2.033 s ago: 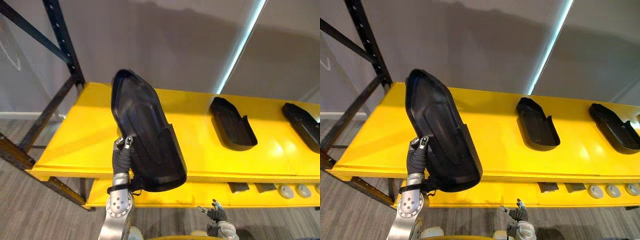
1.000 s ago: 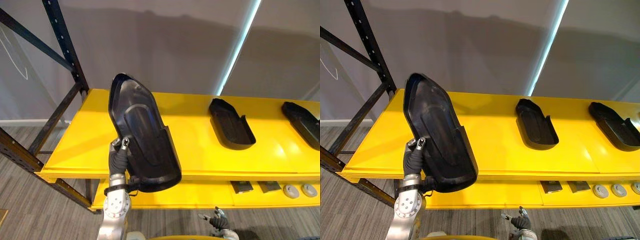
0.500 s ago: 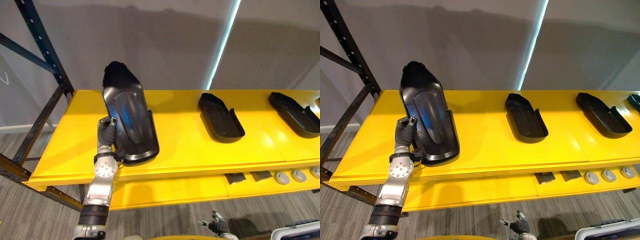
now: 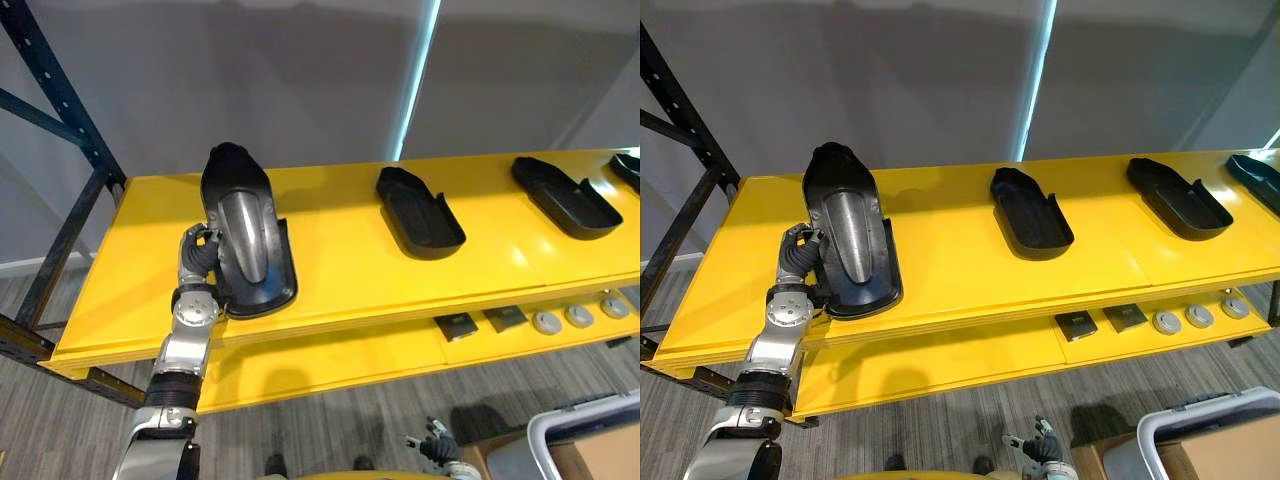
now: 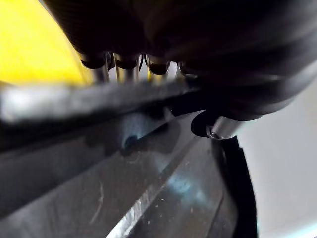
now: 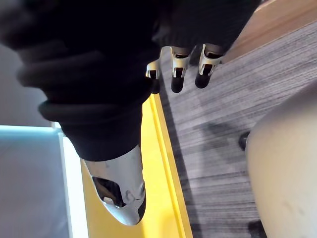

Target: Walk over and take plastic housings, then place them on the shelf

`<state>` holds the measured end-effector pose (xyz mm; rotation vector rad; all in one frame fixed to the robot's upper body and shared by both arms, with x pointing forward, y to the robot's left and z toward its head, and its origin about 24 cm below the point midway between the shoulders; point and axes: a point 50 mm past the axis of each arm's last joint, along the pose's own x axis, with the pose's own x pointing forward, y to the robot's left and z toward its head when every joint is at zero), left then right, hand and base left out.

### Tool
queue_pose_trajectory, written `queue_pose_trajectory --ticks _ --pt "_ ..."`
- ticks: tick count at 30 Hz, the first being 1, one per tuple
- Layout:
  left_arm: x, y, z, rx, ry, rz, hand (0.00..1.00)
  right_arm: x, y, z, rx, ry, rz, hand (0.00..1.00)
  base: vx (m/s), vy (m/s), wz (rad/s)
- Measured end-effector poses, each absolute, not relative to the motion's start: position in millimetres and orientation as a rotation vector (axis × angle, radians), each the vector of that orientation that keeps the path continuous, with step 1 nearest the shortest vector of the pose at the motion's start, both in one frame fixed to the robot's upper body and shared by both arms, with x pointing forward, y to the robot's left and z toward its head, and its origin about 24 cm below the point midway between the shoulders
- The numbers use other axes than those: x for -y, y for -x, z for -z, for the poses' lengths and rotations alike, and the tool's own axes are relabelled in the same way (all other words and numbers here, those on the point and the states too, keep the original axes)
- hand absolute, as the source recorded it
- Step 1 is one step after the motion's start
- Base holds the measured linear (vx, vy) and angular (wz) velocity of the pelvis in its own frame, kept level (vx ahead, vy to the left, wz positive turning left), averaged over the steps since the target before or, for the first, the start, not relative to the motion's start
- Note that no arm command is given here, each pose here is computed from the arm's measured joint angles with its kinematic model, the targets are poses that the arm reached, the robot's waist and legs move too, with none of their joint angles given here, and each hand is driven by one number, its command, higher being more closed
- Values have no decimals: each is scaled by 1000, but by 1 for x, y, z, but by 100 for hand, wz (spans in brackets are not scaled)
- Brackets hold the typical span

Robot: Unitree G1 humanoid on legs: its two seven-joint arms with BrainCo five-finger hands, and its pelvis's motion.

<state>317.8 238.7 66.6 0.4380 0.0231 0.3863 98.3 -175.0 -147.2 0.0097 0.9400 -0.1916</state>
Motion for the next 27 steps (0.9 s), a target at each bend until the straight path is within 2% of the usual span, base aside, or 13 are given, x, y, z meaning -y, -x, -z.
queue_pose_trajectory --ticks 9,18,22,27 --pt "-254 -317 -70 -29 -436 -498 0 174 -98 147 -940 -13 193 0 44 -1 -1" --pt "-258 -327 -99 66 -446 -569 0 172 -100 147 -936 -20 190 0 69 -7 2" --pt "-229 -324 -139 284 -398 -543 0 173 -101 147 -927 -18 192 0 -42 6 10" --pt "-184 -287 -162 534 -366 -430 0 175 -101 146 -920 -19 198 0 -26 4 5"
